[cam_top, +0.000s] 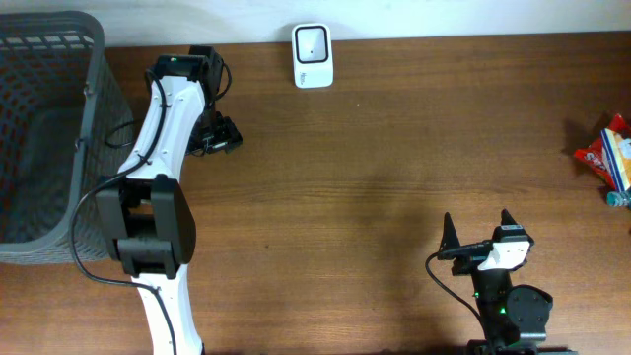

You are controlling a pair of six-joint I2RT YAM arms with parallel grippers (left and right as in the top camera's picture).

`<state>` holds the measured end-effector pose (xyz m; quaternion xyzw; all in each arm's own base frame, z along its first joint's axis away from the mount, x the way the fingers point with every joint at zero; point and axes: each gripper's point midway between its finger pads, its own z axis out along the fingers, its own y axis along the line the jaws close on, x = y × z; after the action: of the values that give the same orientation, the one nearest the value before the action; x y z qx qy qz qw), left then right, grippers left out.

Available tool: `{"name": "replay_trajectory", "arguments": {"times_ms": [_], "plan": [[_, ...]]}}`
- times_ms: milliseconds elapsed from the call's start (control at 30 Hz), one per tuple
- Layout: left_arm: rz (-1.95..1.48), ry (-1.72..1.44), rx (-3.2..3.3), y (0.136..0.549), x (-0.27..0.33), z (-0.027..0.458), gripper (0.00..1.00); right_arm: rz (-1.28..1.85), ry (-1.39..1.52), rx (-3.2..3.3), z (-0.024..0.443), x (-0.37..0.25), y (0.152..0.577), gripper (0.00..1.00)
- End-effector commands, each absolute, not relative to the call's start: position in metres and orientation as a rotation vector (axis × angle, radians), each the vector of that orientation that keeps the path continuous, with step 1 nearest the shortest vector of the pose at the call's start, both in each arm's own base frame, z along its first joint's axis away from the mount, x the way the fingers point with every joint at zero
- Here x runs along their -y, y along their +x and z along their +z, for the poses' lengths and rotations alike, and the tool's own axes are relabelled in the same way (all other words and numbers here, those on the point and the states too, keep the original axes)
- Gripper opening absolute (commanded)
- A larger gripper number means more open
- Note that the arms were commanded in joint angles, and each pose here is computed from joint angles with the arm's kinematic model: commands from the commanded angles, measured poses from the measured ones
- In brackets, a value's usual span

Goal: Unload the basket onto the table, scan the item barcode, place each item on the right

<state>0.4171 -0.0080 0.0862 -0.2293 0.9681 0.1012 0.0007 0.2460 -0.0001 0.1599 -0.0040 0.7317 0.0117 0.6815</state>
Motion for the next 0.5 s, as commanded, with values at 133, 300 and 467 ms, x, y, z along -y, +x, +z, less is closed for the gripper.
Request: {"name": "replay_trajectory", "arguments": {"times_ms": [133,300,467], "plan": [[0.272,-0.669,-2.824,0.422,0.01,0.139,0.99,0.016,-0.002,-1.643,0.157,0.002,0.246,0.98],[0.142,-0.27,-2.636,0.378,0.04,0.18,0.99,0.016,-0.002,-1.643,0.157,0.002,0.246,0.99],[0.145,-0.097,-2.51,0.312,0.028,0.193,0.99,0.016,-0.002,-1.643,0.157,0.002,0.246,0.98]]}}
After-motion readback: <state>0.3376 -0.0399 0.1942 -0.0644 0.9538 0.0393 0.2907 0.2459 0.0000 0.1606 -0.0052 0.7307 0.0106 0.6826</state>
